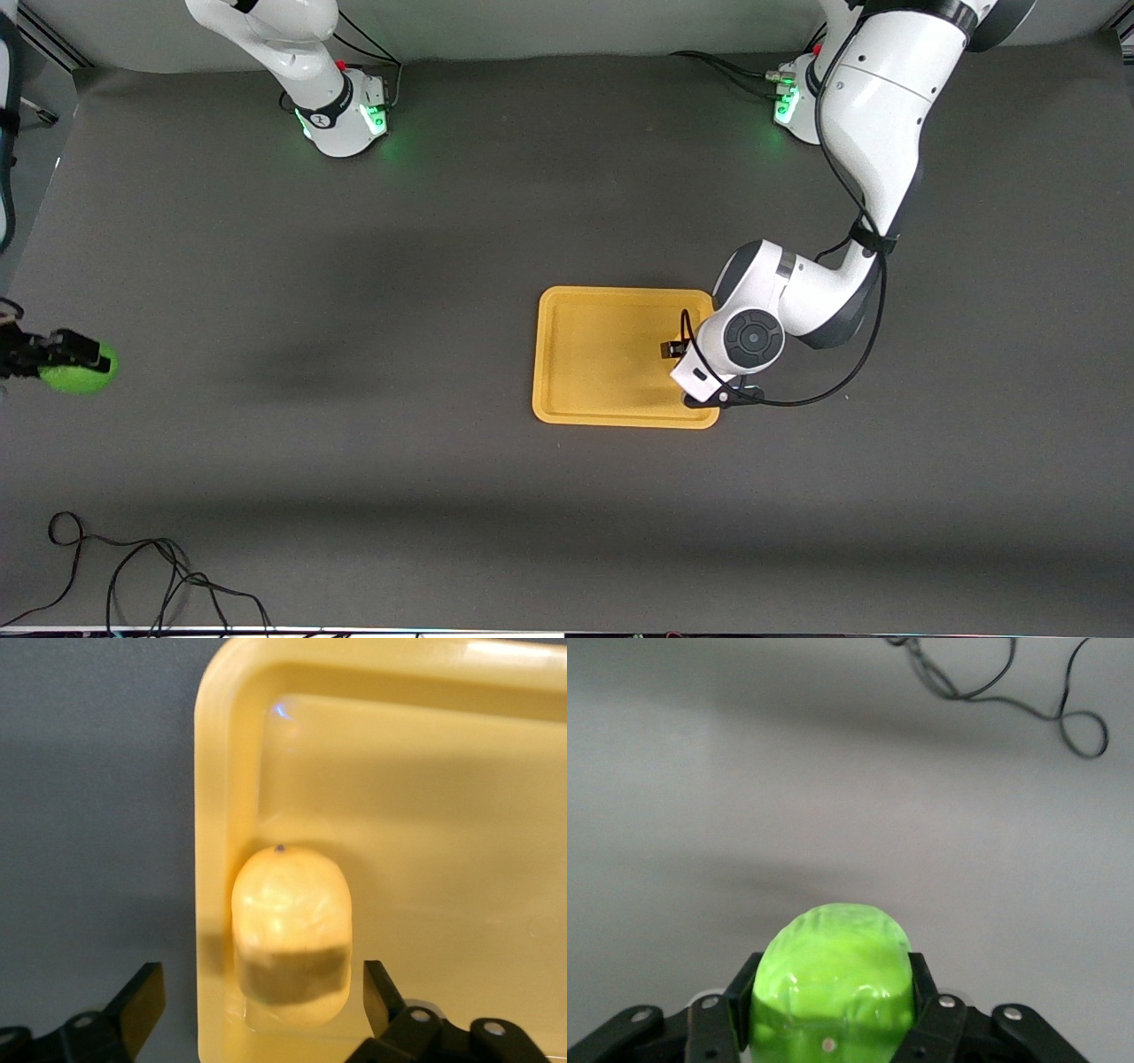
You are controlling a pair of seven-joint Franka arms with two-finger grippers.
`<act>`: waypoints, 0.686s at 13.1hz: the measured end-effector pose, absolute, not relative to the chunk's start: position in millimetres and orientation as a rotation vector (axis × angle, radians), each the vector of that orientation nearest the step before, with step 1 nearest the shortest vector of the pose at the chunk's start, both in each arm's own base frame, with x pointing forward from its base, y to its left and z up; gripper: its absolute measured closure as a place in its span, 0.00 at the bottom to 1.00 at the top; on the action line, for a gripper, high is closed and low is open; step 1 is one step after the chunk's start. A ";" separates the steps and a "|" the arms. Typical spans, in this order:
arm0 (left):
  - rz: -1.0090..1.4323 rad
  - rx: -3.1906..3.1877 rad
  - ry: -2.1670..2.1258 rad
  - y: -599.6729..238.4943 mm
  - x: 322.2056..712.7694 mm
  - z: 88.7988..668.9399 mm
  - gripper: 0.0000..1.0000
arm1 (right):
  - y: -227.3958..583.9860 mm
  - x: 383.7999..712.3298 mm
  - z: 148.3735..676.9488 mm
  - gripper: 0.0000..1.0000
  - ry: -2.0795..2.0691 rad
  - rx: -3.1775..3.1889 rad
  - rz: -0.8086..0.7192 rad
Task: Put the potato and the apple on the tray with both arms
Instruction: 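Release the potato with the left gripper while the right gripper lifts the apple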
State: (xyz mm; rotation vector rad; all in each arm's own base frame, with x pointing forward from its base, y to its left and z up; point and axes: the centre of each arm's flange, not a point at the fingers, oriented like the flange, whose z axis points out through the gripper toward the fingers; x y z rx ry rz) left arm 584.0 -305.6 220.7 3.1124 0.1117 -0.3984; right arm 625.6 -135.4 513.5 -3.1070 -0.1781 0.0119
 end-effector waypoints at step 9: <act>-0.440 3.209 0.069 -177.9 597.7 410.2 0.00 | 145.4 592.2 543.8 0.32 0.006 -3.122 0.095</act>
